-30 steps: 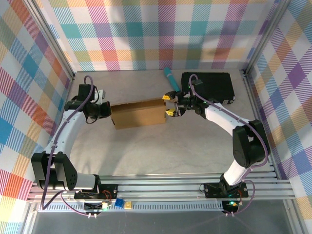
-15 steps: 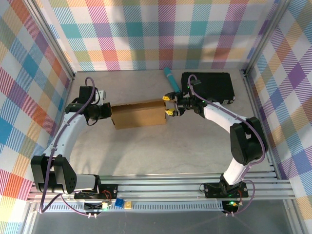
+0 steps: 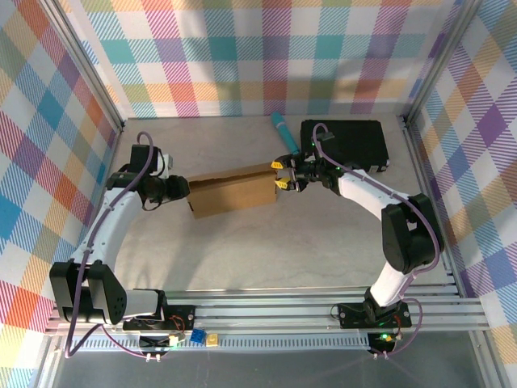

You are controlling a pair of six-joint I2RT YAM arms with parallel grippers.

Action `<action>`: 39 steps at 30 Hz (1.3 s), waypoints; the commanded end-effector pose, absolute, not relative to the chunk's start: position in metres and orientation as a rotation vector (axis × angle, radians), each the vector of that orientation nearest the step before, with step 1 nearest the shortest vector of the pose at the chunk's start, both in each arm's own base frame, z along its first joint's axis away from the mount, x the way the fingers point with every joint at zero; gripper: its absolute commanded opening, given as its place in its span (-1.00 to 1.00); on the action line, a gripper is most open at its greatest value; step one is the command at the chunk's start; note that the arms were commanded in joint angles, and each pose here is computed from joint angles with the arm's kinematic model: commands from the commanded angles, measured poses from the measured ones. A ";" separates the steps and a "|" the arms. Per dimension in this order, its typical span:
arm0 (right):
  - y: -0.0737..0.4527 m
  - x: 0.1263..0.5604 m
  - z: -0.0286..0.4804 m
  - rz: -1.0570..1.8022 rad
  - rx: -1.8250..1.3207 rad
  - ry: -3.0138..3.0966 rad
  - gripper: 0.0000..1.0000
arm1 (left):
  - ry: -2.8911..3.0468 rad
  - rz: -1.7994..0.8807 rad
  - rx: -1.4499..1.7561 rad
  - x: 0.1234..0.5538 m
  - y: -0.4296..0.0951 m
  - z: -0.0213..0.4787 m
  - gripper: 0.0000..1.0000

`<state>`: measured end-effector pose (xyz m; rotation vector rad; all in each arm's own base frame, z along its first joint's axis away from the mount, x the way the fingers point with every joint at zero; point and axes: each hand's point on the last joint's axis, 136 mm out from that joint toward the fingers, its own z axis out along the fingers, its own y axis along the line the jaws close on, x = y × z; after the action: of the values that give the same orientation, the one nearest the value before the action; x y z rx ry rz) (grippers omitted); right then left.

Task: Fold the paper box

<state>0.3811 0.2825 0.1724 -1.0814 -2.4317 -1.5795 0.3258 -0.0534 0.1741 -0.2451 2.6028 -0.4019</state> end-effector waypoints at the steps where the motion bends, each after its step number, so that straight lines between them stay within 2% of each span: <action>1: 0.282 0.365 0.148 -1.464 -1.086 -2.438 -0.08 | 2.609 -0.582 -0.277 0.312 -0.076 0.181 -0.11; 13: 0.279 0.365 0.140 -1.424 -1.108 -2.454 -0.19 | 2.511 -0.889 -0.516 0.297 -0.102 0.199 0.07; 16: 0.279 0.365 0.138 -1.416 -1.110 -2.454 -0.21 | 2.425 -0.974 -0.646 0.301 -0.105 0.215 0.15; 17: 0.279 0.365 0.137 -1.412 -1.113 -2.456 -0.22 | 2.413 -0.984 -0.694 0.299 -0.104 0.217 0.27; 22: 0.278 0.367 0.137 -1.407 -1.107 -2.471 -0.25 | 2.423 -0.958 -0.911 0.292 -0.095 0.214 0.38; 27: 0.278 0.366 0.136 -1.403 -1.107 -2.471 -0.26 | 2.417 -0.928 -1.120 0.301 -0.080 0.202 0.38; 34: 0.278 0.368 0.137 -1.406 -1.106 -2.477 -0.27 | 2.319 -0.986 -1.229 0.323 -0.068 0.198 0.32; 36: 0.278 0.367 0.137 -1.405 -1.104 -2.478 -0.27 | 2.283 -1.019 -1.259 0.329 -0.067 0.196 0.26; 39: 0.278 0.367 0.136 -1.404 -1.105 -2.478 -0.28 | 2.261 -1.051 -1.299 0.333 -0.068 0.190 0.04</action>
<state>0.3779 0.2827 0.1688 -1.0554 -2.4572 -1.5634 0.3252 -0.0672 0.1927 -1.2363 2.3119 -0.9799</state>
